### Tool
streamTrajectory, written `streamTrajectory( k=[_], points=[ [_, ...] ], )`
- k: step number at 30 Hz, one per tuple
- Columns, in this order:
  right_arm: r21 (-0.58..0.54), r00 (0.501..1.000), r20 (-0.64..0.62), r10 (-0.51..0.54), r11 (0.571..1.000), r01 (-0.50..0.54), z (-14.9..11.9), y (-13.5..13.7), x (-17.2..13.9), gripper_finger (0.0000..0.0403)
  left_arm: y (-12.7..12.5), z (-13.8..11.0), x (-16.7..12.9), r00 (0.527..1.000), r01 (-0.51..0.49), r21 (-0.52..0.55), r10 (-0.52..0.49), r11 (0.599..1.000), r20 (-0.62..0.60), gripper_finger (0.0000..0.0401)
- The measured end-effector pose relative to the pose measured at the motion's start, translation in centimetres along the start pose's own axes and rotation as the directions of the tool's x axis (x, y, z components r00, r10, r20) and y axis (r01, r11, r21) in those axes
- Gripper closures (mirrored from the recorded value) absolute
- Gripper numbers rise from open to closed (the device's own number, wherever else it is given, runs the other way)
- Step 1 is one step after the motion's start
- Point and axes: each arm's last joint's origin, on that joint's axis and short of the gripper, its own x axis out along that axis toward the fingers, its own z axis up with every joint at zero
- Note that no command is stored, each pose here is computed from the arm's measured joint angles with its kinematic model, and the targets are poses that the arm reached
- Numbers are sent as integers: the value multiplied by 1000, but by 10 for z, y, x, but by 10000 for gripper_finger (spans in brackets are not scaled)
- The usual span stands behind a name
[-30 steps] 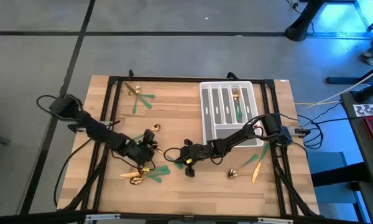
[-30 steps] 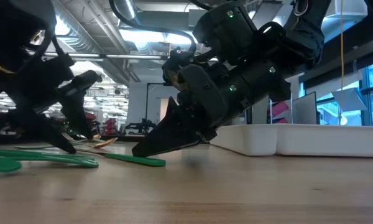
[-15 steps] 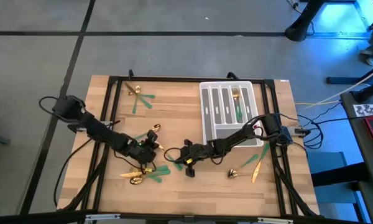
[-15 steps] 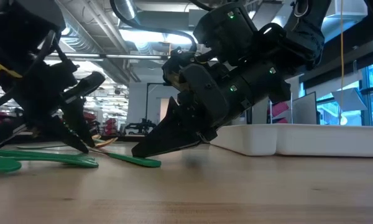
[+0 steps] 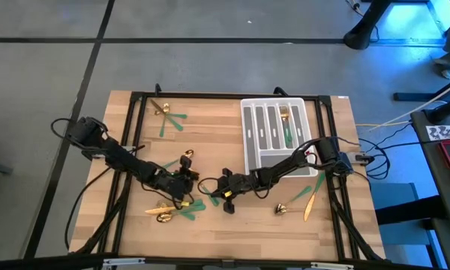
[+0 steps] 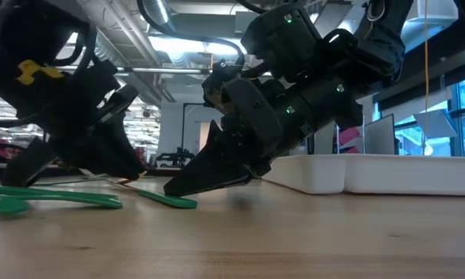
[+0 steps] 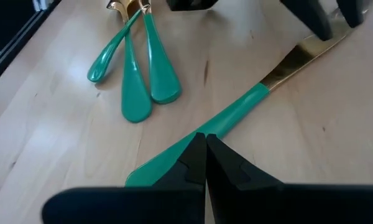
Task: Sort silverware
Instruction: Put the green knife into the silverware tray
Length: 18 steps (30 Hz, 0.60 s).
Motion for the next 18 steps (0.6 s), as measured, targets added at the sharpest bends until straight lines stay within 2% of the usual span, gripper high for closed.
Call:
streamTrajectory(
  k=[4,8,12,16,18],
  points=[
    [-2,998,-3,-69,998,69,5,0,-6,398,-1,15,-4,999,14,-111,-9,994,46,348],
    [-4,994,-11,-108,994,108,14,1,-16,390,-6,31,-11,991,99,-152,-84,984,100,357],
    [-18,986,30,-162,987,162,27,3,-26,344,-13,38,-17,979,171,-165,-148,971,141,368],
    [-39,981,79,-179,983,182,34,7,-30,283,-16,38,-19,977,187,-231,-156,955,146,375],
    [-75,971,144,-189,977,202,35,14,-28,261,-16,38,-19,979,182,-291,-145,939,143,378]
  ],
)
